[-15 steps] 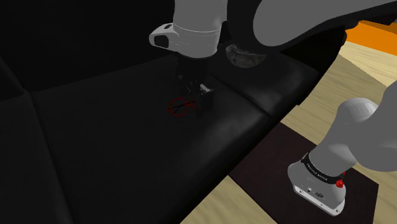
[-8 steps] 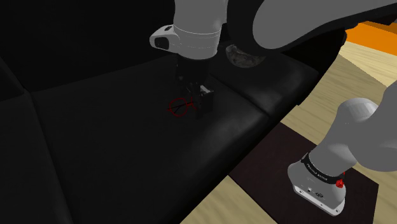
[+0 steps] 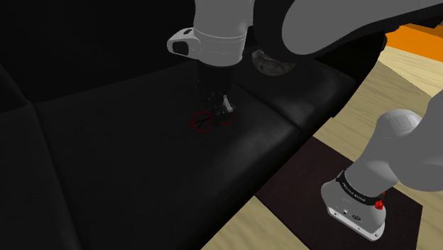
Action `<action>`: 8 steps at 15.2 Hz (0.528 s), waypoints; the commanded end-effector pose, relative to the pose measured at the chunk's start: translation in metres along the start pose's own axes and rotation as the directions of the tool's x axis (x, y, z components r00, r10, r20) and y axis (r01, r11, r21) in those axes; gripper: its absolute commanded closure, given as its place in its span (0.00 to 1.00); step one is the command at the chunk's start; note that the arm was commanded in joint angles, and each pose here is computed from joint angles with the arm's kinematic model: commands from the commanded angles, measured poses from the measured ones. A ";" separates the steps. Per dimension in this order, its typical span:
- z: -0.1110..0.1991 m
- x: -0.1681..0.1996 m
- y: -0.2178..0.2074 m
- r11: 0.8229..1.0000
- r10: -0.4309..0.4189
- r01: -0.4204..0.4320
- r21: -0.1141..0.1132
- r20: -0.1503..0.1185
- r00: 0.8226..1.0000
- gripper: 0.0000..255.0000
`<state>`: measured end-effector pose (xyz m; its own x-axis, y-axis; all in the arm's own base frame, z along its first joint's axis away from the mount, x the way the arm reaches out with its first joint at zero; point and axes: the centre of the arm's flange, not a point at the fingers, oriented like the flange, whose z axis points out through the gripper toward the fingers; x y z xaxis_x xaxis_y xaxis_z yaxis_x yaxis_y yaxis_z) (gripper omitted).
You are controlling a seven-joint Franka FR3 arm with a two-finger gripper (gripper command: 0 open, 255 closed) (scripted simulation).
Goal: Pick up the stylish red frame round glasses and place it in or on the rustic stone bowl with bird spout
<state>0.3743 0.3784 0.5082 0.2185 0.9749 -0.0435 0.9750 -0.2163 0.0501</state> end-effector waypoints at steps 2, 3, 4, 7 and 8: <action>0.000 0.000 0.000 1.000 0.000 0.000 0.000 0.000 1.000 1.00; -0.005 0.000 0.000 1.000 0.000 0.000 0.000 0.000 1.000 1.00; -0.010 -0.001 0.000 1.000 0.000 0.000 0.000 0.000 1.000 1.00; -0.026 -0.001 0.001 1.000 0.000 0.000 0.000 0.000 1.000 1.00; -0.032 -0.001 0.002 1.000 0.000 0.000 0.000 0.000 1.000 1.00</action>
<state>0.3749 0.3778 0.5354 0.2184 0.9749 -0.0431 0.9750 -0.2162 0.0502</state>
